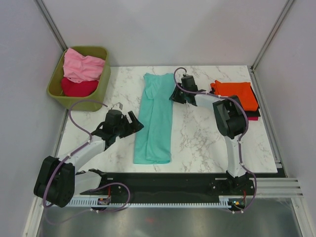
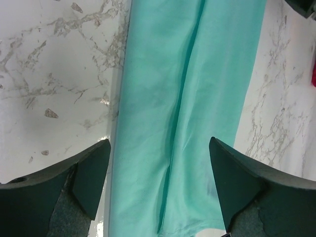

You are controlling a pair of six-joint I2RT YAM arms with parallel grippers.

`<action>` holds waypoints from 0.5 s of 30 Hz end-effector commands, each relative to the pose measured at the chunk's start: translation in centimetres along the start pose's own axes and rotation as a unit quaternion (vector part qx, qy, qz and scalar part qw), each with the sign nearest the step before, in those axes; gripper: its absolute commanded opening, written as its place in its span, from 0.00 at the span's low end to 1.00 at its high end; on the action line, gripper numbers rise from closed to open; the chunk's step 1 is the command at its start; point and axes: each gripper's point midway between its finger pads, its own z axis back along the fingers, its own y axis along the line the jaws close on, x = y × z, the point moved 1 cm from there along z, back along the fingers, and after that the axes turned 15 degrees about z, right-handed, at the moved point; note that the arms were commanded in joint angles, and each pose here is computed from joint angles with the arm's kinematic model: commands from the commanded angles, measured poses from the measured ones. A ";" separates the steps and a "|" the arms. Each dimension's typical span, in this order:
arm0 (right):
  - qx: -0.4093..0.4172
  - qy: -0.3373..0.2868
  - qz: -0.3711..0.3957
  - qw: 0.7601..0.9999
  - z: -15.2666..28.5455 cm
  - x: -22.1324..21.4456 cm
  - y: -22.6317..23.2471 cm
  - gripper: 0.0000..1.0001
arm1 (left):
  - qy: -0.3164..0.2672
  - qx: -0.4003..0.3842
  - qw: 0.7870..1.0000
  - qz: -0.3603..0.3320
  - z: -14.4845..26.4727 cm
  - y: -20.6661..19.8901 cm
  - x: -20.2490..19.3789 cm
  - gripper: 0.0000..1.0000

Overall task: Fold and stack the t-shirts
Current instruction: Fold the tshirt

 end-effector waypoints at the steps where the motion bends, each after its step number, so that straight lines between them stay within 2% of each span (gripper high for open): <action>1: -0.014 0.072 -0.008 0.997 -3.0 -3.8 -2.1 0.36 | -0.002 -0.034 0.999 -0.005 0.2 -1.3 0.3 0.88; 2: -0.010 0.065 -0.008 0.998 -3.4 -2.9 -1.7 0.22 | -0.001 -0.032 0.999 -0.004 0.2 -1.3 0.2 0.88; 5: -0.018 0.061 -0.014 0.998 -4.4 -2.4 -2.4 0.00 | -0.001 -0.045 0.999 -0.005 0.1 -1.8 0.3 0.88; 8: -0.044 0.048 -0.004 0.998 -4.9 -1.0 -3.7 0.00 | 0.005 -0.045 0.999 -0.005 -0.1 -1.7 0.0 0.88; 10: -0.052 0.046 0.000 0.998 -5.1 -0.6 -4.1 0.05 | 0.015 -0.050 0.999 -0.005 -0.2 -1.8 -0.3 0.88; 13: -0.050 0.043 -0.002 0.998 -4.8 0.1 -4.0 0.35 | 0.022 -0.054 0.998 -0.008 -0.4 -1.9 -0.5 0.88; 14: -0.045 0.046 -0.001 0.998 -4.6 0.0 -3.9 0.51 | 0.023 -0.053 0.998 -0.009 -0.4 -1.9 -0.5 0.88; 15: -0.040 0.048 0.003 0.998 -4.3 -0.2 -3.4 0.55 | 0.023 -0.052 0.998 -0.011 -0.5 -1.8 -0.5 0.89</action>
